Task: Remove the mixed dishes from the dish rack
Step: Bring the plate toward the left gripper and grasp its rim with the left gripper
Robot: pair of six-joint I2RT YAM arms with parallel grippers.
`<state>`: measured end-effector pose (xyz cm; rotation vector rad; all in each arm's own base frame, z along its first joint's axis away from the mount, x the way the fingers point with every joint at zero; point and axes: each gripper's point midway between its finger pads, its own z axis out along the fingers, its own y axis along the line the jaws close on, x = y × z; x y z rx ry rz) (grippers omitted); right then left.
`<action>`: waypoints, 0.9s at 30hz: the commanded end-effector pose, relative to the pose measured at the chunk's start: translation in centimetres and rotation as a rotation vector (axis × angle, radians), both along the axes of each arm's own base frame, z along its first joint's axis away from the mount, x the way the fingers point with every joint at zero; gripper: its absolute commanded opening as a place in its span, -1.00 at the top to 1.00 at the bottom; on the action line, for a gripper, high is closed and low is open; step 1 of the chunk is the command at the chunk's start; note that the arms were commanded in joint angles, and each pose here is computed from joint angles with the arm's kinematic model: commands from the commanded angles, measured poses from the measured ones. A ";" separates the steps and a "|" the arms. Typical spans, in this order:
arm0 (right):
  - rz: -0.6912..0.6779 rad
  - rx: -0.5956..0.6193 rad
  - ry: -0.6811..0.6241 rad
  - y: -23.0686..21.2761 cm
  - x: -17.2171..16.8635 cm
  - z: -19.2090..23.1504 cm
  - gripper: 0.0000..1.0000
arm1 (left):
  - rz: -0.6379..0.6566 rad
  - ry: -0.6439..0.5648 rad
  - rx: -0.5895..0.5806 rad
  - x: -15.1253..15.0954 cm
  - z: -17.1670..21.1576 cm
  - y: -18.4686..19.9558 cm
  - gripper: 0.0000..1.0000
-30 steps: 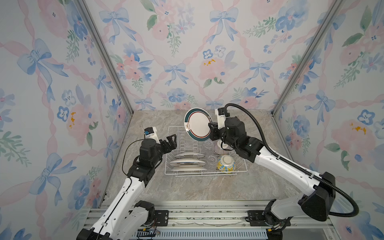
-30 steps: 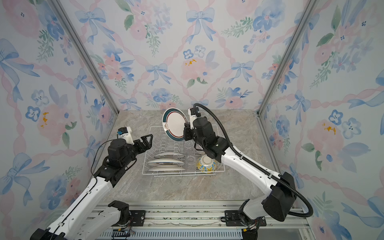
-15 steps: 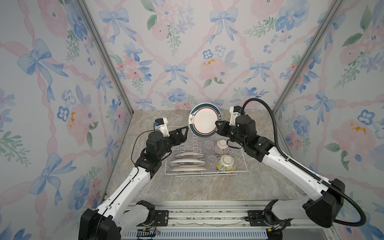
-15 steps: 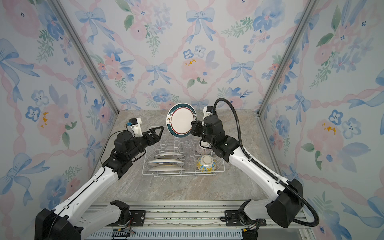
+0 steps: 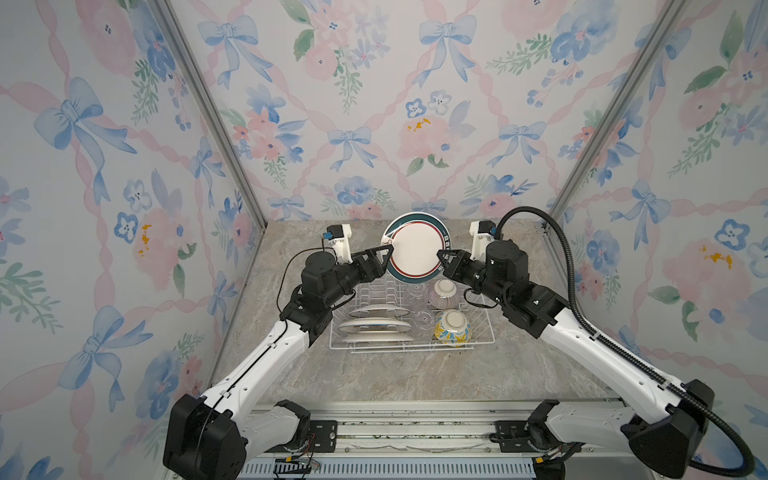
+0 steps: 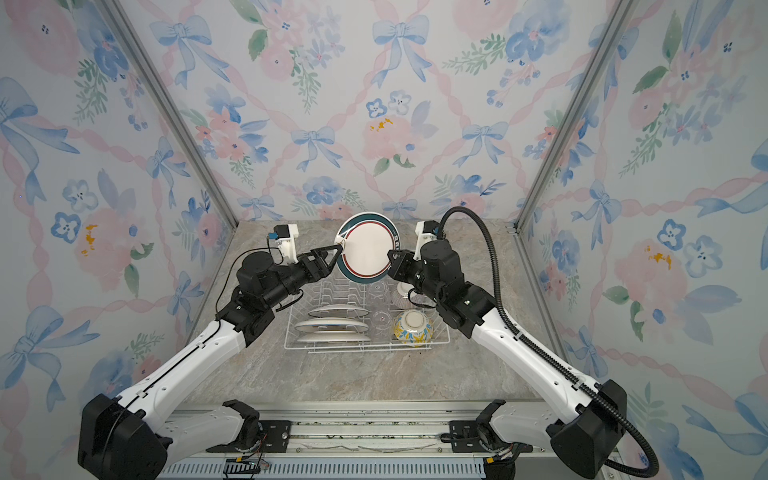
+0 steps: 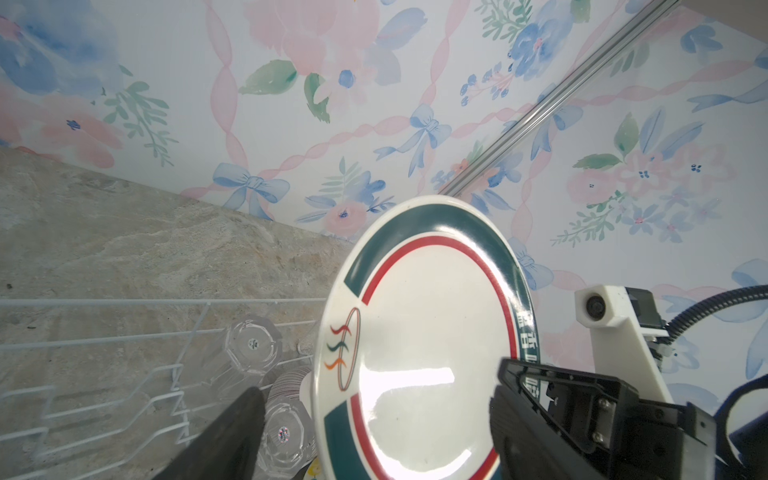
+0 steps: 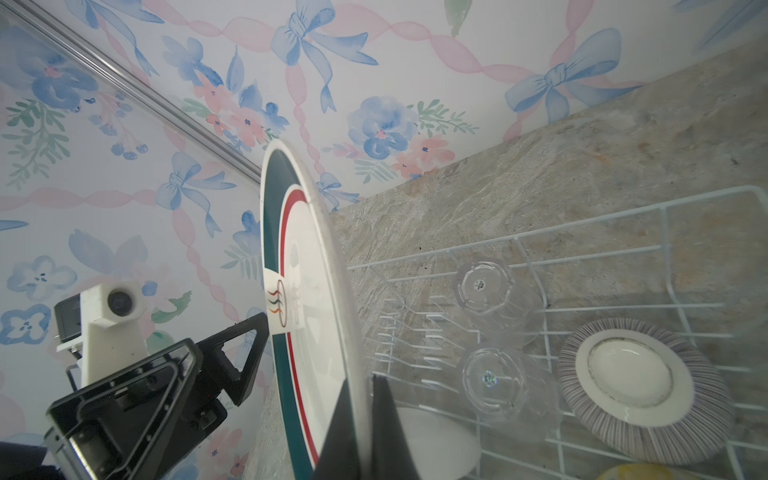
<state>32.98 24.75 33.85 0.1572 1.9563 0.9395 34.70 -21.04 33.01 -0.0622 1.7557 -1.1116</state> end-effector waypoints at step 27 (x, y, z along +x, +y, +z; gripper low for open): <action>0.111 0.088 0.022 1.3 -0.5 0.3 0.92 | -0.091 0.050 -0.018 1.6 -1.1 -2.9 1.00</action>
